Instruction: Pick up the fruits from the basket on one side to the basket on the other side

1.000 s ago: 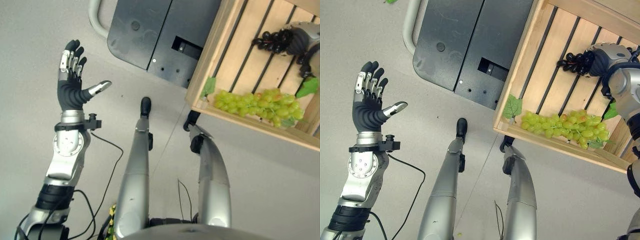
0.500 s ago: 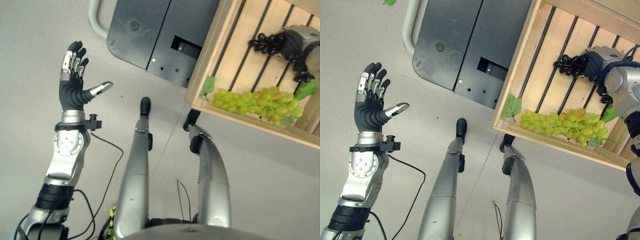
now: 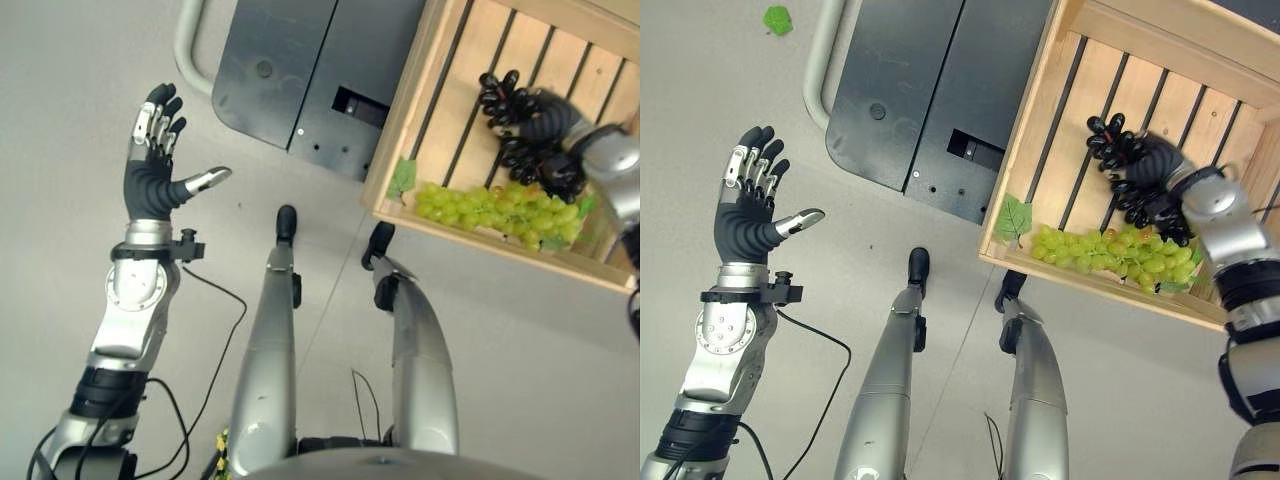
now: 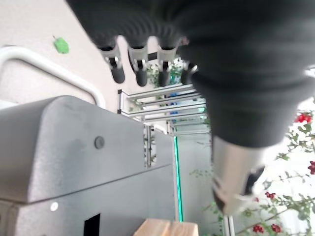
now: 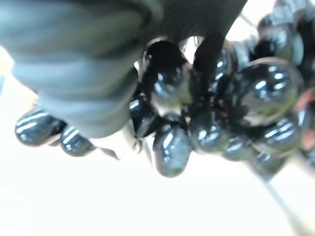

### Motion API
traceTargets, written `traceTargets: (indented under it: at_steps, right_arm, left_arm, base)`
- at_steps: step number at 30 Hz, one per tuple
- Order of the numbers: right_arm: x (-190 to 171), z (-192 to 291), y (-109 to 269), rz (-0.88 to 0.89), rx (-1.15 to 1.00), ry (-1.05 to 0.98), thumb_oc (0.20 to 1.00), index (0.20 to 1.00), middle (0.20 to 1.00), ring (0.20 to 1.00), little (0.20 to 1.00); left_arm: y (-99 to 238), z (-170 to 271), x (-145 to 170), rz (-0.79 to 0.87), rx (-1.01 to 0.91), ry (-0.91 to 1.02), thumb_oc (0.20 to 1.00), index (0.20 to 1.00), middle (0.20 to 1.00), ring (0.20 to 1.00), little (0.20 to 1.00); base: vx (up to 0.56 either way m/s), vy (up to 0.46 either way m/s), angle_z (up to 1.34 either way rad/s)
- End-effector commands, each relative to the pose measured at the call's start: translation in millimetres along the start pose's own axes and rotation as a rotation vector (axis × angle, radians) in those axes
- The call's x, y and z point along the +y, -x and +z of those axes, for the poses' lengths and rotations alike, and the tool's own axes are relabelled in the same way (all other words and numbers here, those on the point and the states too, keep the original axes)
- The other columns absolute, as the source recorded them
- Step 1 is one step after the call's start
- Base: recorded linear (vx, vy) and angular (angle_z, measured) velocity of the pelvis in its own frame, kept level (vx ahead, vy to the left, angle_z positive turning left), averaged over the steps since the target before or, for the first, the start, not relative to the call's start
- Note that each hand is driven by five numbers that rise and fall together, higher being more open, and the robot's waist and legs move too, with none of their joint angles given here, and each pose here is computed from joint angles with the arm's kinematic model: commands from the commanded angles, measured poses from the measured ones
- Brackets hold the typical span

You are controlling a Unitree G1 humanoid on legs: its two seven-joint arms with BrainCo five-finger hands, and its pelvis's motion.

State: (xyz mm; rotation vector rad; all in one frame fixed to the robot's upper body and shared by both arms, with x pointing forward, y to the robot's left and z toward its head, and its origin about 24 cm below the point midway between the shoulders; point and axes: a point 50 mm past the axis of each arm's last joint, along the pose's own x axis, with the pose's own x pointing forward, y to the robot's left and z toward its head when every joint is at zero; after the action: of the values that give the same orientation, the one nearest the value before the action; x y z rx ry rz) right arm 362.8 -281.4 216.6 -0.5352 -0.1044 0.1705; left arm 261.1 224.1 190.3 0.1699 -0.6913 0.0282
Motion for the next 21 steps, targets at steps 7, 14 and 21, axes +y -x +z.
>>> traceTargets:
  at_steps: [7, 14, 21]
  right_arm:
    - [67, -23, 20, 0.079, -0.233, -0.669, 0.200, 0.200, 0.200, 0.200, 0.200]
    - [79, -40, 36, 0.041, -0.242, -0.808, 0.200, 0.200, 0.200, 0.200, 0.200]
    - [86, -53, 53, -0.012, -0.246, -0.893, 0.200, 0.200, 0.200, 0.200, 0.200]
  left_arm:
    - [10, 5, 10, 0.023, -0.036, 0.037, 1.000, 1.000, 1.000, 1.000, 1.000]
    - [21, -4, 17, 0.019, 0.026, 0.025, 1.000, 1.000, 1.000, 1.000, 1.000]
    - [38, -17, 23, 0.033, 0.115, 0.020, 1.000, 1.000, 1.000, 1.000, 1.000]
  base:
    - [0.03, -0.017, 0.04]
    - [0.06, 0.003, 0.04]
    - [0.09, 0.028, 0.04]
